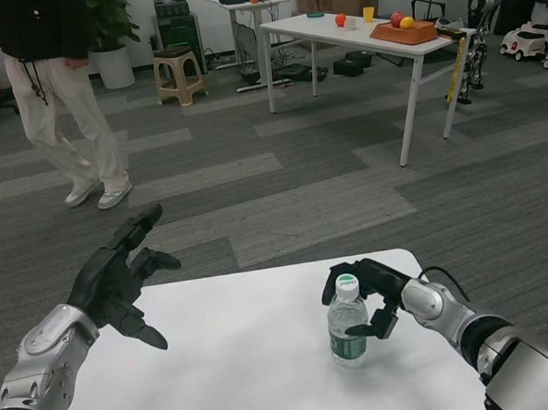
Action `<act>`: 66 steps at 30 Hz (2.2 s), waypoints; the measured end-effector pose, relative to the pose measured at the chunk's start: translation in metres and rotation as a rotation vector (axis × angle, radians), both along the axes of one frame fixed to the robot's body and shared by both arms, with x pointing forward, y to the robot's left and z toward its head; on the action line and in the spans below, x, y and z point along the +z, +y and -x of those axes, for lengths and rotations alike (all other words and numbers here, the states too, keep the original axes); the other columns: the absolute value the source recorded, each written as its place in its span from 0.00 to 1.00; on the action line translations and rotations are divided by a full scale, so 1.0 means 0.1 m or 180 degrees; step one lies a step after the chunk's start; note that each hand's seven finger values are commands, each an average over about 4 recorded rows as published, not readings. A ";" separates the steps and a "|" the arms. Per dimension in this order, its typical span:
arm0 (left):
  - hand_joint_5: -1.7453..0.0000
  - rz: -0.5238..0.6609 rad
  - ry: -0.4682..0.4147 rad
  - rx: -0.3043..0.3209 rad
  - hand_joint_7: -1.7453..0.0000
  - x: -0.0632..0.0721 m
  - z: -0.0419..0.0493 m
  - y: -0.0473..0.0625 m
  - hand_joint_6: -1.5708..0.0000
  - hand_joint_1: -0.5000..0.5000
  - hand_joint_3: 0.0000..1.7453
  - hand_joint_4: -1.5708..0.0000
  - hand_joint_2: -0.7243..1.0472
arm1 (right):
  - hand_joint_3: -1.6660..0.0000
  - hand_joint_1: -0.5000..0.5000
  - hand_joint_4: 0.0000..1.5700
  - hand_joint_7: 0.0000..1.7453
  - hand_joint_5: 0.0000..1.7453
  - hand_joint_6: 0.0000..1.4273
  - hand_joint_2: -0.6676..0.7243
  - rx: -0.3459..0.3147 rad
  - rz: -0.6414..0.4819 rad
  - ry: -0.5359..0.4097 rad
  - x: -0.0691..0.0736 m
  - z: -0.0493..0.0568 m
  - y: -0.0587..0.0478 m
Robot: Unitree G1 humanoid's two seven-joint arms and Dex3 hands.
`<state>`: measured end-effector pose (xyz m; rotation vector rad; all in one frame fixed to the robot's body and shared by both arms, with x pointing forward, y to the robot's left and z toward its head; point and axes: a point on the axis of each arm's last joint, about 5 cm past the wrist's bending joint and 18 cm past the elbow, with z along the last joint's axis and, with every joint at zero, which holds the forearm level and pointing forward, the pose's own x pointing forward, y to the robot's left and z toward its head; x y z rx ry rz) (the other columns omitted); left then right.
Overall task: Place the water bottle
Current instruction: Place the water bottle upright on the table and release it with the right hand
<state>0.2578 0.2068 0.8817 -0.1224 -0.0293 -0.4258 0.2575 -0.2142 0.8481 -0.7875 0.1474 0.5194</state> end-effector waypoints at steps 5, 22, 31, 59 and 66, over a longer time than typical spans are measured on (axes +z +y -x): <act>0.00 -0.0004 -0.0002 -0.0002 0.92 -0.01 0.002 0.00 1.00 0.00 0.05 1.00 0.30 | 0.10 0.23 1.00 0.85 0.94 0.92 0.05 0.0018 0.0021 -0.0002 -0.03 0.02 0.03; 0.00 -0.0002 -0.0018 -0.0008 0.92 -0.01 0.002 -0.01 1.00 0.00 0.05 1.00 0.30 | 0.14 0.25 0.54 0.84 0.56 0.53 0.09 0.0033 0.0024 -0.0022 -0.05 0.03 0.06; 0.00 0.0004 -0.0021 -0.0010 0.92 -0.01 0.002 -0.02 1.00 0.00 0.05 1.00 0.30 | 0.83 0.17 0.00 0.87 0.00 0.00 0.76 -0.0177 -0.0041 0.0076 -0.06 0.03 0.01; 0.00 0.0005 -0.0021 -0.0012 0.92 -0.01 0.002 -0.02 1.00 0.00 0.05 1.00 0.30 | 1.00 0.04 0.00 0.75 0.00 0.00 0.95 -0.0352 -0.0193 0.0120 -0.06 0.04 -0.05; 0.00 0.0005 -0.0021 -0.0011 0.92 -0.01 0.002 -0.02 1.00 0.00 0.04 1.00 0.30 | 1.00 0.04 0.00 0.69 0.00 0.00 0.95 -0.0343 -0.0216 0.0092 -0.05 0.03 -0.04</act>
